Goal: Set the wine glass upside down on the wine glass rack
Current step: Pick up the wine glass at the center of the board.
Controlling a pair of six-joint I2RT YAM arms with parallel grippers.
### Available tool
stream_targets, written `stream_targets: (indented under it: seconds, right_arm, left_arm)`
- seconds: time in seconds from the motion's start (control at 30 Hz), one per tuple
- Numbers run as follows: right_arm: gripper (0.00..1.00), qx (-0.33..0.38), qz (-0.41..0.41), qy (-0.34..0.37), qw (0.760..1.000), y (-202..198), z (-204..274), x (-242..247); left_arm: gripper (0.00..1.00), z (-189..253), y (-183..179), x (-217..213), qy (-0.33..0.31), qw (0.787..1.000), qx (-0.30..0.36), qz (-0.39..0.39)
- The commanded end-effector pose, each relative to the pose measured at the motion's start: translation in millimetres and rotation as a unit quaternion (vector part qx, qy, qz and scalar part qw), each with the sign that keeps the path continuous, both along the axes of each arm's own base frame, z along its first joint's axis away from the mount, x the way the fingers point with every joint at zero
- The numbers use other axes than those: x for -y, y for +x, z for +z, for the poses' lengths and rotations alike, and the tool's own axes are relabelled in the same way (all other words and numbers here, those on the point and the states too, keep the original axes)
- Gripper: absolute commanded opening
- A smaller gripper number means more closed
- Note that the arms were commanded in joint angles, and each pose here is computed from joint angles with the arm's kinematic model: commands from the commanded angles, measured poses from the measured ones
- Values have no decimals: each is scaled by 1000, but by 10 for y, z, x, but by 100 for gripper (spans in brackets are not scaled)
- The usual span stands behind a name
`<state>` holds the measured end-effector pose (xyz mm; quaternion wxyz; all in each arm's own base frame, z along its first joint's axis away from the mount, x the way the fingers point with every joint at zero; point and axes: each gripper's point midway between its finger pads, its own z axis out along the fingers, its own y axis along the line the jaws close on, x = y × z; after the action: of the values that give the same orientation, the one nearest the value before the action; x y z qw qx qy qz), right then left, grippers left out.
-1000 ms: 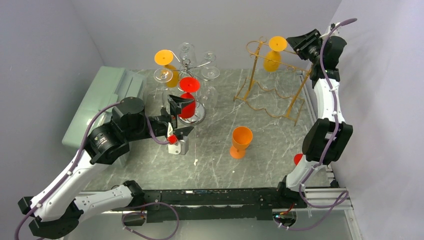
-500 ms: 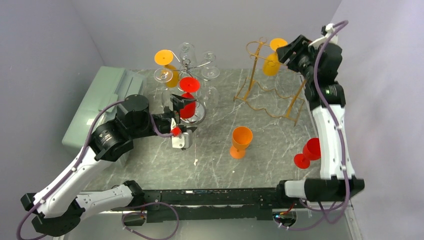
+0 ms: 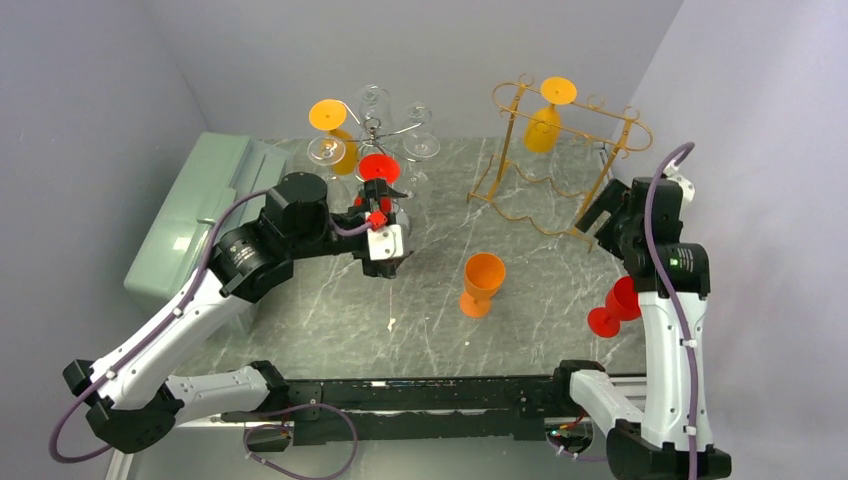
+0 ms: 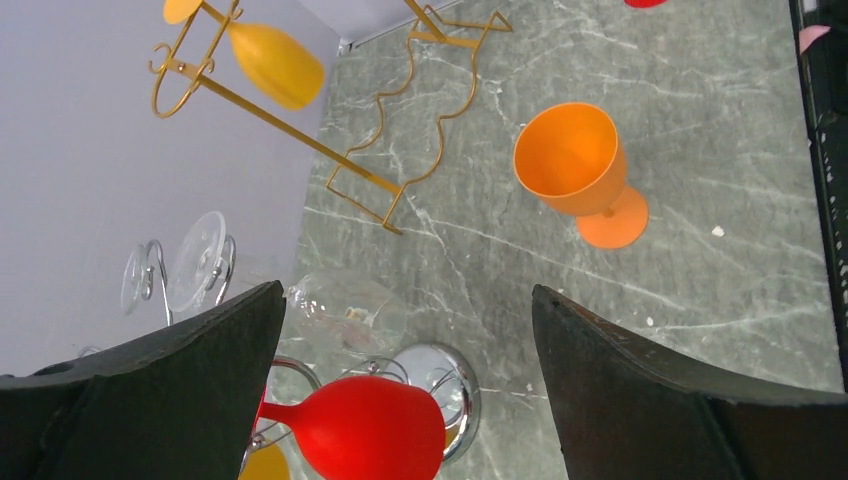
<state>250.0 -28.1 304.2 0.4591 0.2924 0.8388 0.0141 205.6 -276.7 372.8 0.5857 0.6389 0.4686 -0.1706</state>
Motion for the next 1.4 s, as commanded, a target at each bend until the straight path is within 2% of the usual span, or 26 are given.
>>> stream_targets:
  seconds: [0.0, 0.23, 0.37, 0.57, 0.77, 1.1, 1.17, 1.37]
  right_arm:
    - [89, -56, -81, -21, 995, -519, -203, 249]
    - [81, -98, -143, -34, 984, -847, -463, 398]
    - [70, -121, -131, -13, 984, -762, -748, 337]
    - [62, -136, -139, -17, 981, -645, -900, 408]
    - [59, -148, -162, -49, 974, -574, -1010, 603]
    - [56, -166, -161, -27, 972, -396, -1324, 664]
    - [52, -169, -159, -15, 973, -369, -1439, 647]
    - [30, -163, -157, 0, 974, -328, -1586, 623]
  left_arm:
    - [99, 329, 24, 31, -48, 998, -18, 22]
    - [99, 197, 41, 13, -41, 995, -74, 49]
    - [100, 84, 47, 15, -33, 991, -112, 64]
    - [99, 21, -34, 10, -40, 989, -132, 57]
    - [99, 30, -69, -28, -46, 989, -130, 57]
    - [99, 18, -88, -67, -50, 987, -138, 66]
    - [99, 12, -93, -79, -51, 986, -140, 68]
    - [100, 29, -95, -94, -57, 985, -142, 74]
